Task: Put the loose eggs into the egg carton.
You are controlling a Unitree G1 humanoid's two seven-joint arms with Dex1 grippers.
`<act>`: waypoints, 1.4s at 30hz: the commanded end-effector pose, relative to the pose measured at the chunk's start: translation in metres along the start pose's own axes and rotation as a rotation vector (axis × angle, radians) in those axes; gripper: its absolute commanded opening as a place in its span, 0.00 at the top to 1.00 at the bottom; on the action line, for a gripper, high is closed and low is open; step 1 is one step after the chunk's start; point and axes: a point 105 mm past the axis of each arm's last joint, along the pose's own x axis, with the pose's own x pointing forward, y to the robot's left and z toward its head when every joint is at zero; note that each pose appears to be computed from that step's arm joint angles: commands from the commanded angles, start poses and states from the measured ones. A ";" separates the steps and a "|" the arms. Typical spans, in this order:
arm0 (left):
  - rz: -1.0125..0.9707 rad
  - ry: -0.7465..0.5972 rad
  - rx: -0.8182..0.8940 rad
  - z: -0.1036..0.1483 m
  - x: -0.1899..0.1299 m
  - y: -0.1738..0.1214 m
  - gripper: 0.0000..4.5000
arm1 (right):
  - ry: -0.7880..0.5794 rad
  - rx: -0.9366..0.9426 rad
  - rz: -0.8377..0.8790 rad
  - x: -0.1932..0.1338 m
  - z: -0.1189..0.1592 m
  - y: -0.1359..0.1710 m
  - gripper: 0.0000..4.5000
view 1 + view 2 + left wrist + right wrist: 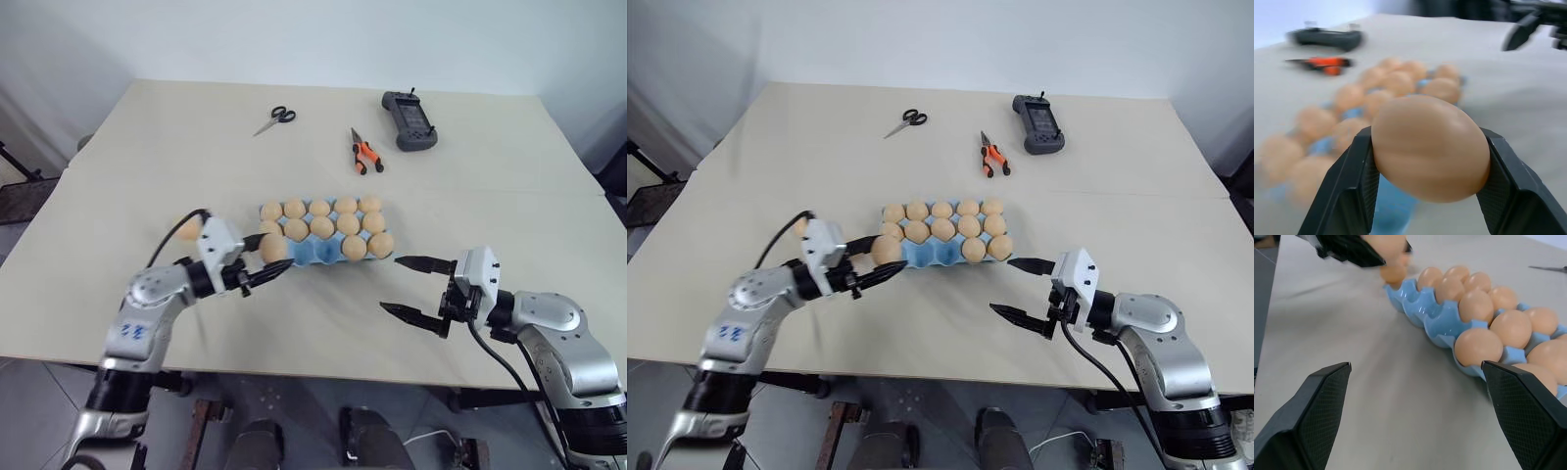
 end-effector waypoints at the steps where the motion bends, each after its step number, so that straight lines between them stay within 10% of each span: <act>1: -0.043 0.004 0.044 -0.002 0.024 0.000 0.48 | -0.020 -0.039 -0.025 -0.001 0.009 -0.002 0.00; 9: -0.091 -0.022 0.032 -0.002 0.053 0.001 0.48 | -0.039 -0.047 -0.077 -0.004 0.016 0.001 0.00; 16: -0.104 -0.057 0.022 0.000 0.066 -0.005 0.02 | -0.047 -0.036 -0.087 -0.003 0.017 0.007 0.00; 21: -0.082 -0.052 0.081 0.004 0.054 -0.001 0.00 | -0.052 -0.033 -0.079 -0.001 0.017 0.008 0.00; 32: 0.118 -0.082 0.095 0.020 -0.078 0.019 0.00 | -0.088 -0.061 -0.021 -0.001 0.020 0.010 0.00; 42: 0.540 0.067 -0.023 -0.026 -0.182 0.020 0.00 | -0.121 -0.135 0.008 0.001 0.020 0.001 0.00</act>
